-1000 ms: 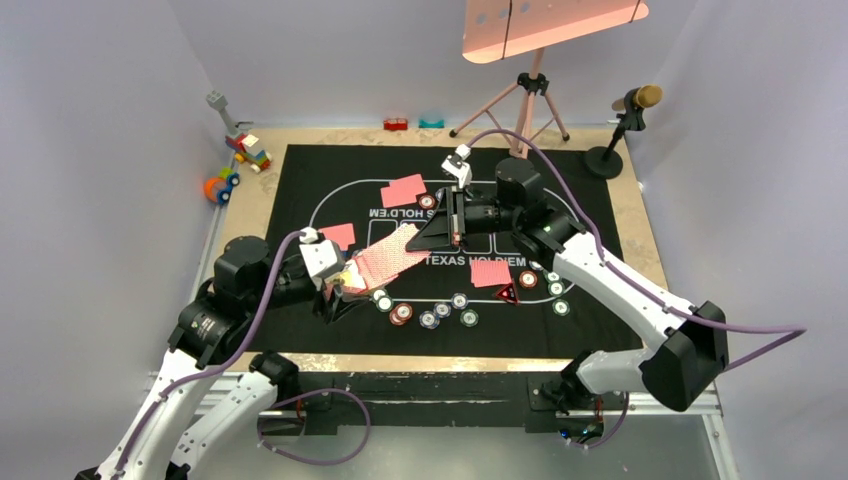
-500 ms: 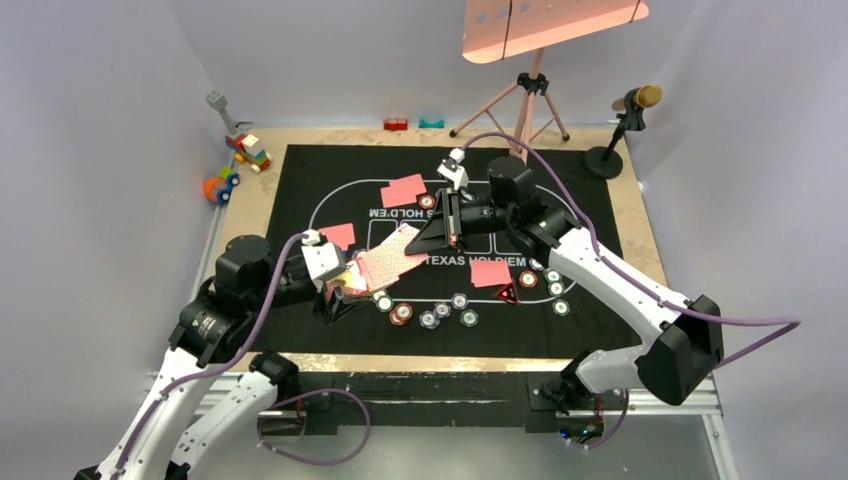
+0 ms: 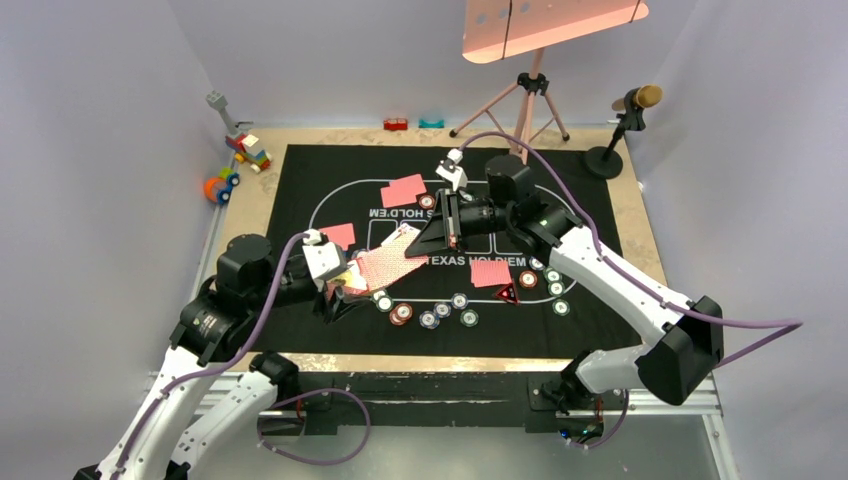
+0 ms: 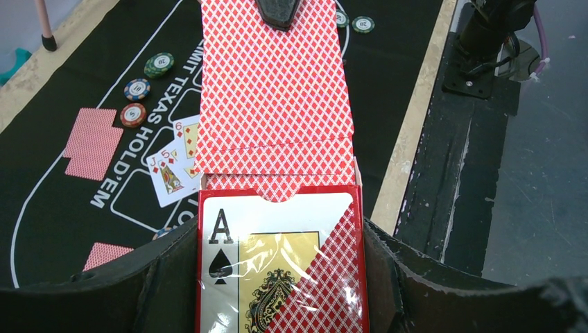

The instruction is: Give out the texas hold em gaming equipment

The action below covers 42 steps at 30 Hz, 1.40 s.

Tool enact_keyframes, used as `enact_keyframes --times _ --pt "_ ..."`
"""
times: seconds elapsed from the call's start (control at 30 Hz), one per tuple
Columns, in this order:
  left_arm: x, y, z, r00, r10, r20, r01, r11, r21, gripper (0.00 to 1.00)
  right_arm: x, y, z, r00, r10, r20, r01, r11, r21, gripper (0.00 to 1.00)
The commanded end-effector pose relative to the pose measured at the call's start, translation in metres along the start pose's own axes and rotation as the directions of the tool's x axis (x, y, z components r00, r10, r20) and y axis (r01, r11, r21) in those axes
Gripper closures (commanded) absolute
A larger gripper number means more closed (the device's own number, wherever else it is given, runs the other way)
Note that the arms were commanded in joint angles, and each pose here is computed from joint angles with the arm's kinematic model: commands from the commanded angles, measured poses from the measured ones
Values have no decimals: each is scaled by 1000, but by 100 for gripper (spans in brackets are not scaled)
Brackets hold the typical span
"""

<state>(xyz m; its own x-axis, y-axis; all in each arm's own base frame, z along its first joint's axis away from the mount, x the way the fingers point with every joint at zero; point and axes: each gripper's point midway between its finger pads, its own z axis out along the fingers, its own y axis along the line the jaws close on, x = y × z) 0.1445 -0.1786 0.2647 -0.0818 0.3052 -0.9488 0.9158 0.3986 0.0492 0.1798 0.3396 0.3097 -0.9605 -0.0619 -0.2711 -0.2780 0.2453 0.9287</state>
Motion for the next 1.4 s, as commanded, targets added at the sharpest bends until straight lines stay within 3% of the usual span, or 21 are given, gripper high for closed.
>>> enact_keyframes --times 0.0,0.77,1.07,1.37 --pt "-22 6 -4 997 49 55 -48 999 -25 97 0 15 0 999 -43 0 43 999 -24 100" --pt "-19 1 -6 998 38 58 -37 999 -17 94 10 25 3 996 -43 -84 38 998 -57 100" --pt "-20 1 -7 998 35 58 -34 999 -15 95 9 25 4 995 -42 -92 36 998 -59 71" --pt "-20 1 -7 998 28 61 -27 999 -19 95 15 23 0 993 -42 -112 38 998 -42 62"
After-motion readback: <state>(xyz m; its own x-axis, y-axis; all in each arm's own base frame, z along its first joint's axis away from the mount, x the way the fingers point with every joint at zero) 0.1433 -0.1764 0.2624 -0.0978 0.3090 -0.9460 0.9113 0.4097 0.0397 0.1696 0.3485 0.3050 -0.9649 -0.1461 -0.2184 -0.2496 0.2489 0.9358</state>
